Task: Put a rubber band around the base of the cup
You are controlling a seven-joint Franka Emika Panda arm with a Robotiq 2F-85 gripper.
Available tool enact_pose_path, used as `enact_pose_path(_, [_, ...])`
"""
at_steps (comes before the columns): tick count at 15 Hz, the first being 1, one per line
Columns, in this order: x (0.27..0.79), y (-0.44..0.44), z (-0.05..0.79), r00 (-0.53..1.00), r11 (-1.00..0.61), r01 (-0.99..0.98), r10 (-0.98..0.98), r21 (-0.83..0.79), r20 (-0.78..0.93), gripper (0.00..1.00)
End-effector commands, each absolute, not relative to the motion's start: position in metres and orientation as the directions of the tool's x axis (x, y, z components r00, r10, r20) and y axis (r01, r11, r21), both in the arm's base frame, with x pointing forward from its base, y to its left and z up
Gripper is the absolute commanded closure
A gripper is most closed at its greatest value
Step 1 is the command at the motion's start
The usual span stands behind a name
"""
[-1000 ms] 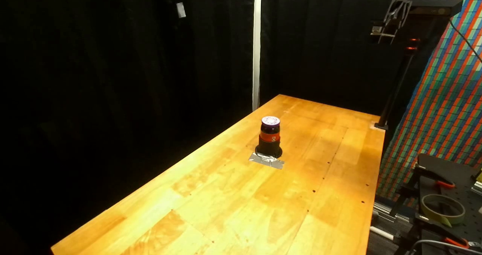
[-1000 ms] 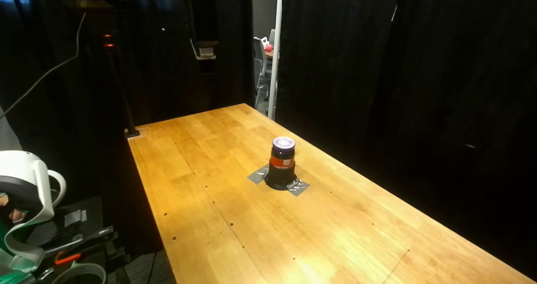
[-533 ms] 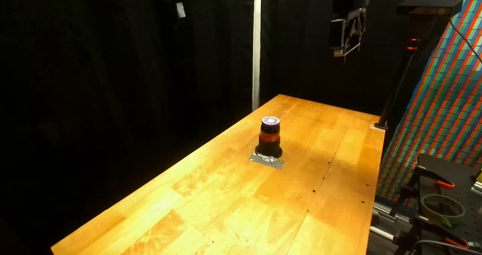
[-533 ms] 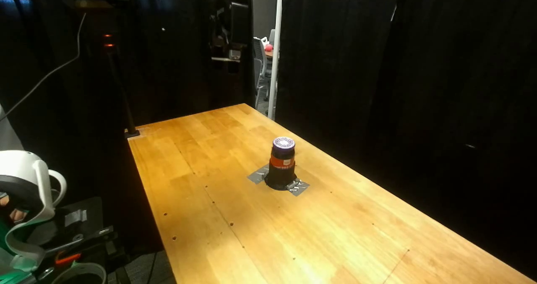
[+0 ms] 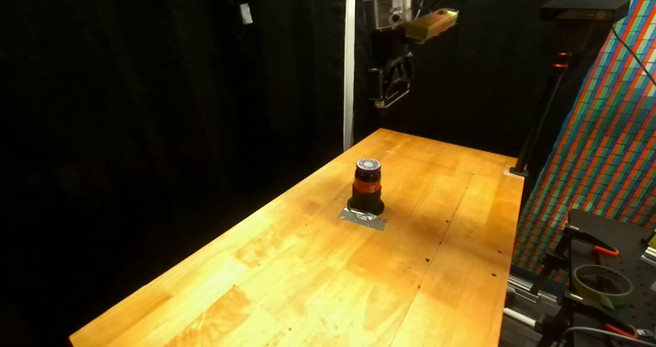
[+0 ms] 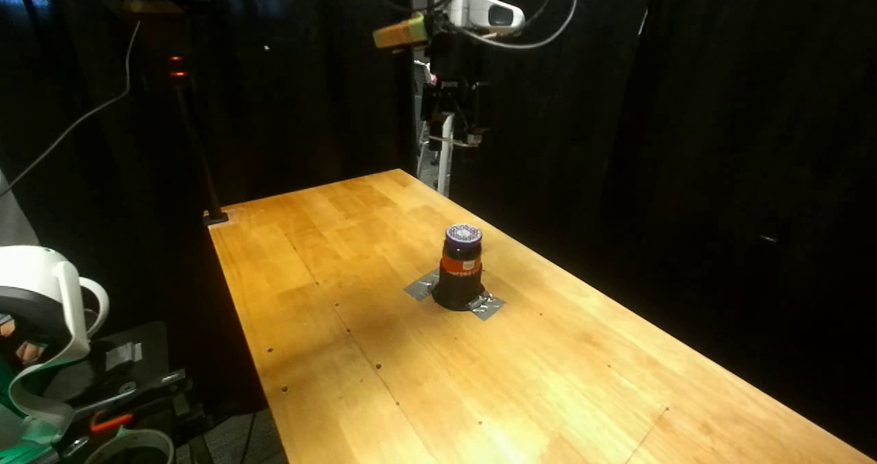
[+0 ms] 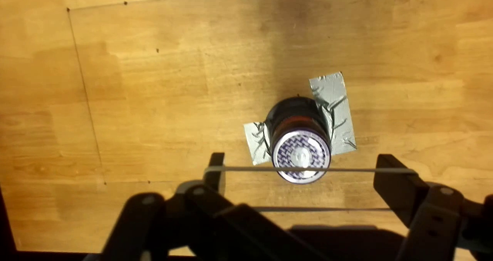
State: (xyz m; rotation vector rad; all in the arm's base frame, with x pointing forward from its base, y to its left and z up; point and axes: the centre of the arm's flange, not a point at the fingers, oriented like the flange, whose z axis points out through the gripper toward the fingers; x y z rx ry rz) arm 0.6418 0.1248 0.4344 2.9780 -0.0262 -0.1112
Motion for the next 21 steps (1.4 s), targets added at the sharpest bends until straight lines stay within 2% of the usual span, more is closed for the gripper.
enact_pose_path(1, [0.700, 0.135, 0.412, 0.999, -0.996, 0.007, 0.003, 0.093, -0.041, 0.00])
enact_pose_path(6, [0.718, 0.134, 0.368, 1.000, -0.999, 0.005, 0.005, 0.038, 0.012, 0.00])
enact_pose_path(21, [0.726, 0.110, 0.271, 0.998, -0.998, -0.046, -0.048, 0.038, -0.044, 0.00])
